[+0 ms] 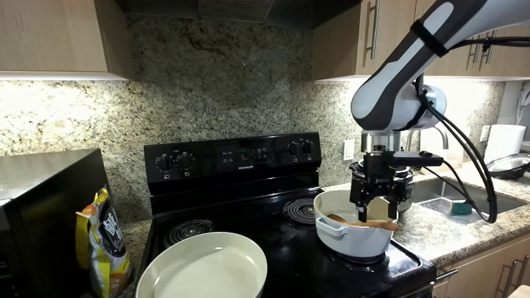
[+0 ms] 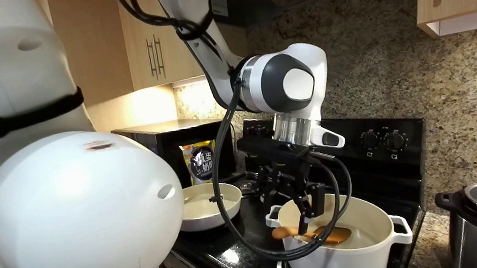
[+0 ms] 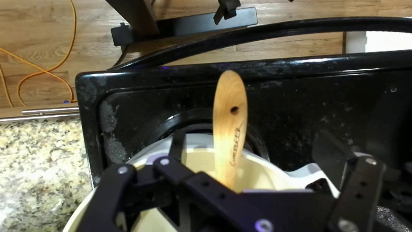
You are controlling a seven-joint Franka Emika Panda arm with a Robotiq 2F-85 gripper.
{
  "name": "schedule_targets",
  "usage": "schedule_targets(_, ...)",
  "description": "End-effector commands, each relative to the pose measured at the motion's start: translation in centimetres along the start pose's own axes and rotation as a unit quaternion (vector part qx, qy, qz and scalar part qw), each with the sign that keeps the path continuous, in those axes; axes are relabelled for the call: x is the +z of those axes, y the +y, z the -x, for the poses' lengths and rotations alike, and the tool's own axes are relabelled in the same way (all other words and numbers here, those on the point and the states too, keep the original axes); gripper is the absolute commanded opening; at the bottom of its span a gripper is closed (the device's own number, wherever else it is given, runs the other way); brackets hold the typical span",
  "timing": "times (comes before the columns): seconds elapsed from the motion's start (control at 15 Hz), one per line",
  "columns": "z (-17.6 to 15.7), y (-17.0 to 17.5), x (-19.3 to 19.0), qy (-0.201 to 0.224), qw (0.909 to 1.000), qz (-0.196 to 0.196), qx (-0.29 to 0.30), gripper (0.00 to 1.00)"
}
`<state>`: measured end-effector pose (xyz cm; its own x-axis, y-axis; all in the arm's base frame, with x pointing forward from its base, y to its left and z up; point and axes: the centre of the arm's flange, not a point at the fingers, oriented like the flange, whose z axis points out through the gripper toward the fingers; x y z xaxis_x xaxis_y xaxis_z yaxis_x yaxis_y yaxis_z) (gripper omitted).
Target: Pick up the cooking stick and stir in the pot
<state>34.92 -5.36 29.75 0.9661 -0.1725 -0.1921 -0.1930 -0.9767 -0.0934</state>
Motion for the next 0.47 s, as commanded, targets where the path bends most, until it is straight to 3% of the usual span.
schedule_targets(0.0,0.29,-0.02,0.07,0.000,1.0000,0.001,0.002,1.00)
schedule_targets(0.4,0.82,-0.04,0.07,0.002,1.0000,0.000,0.003,1.00)
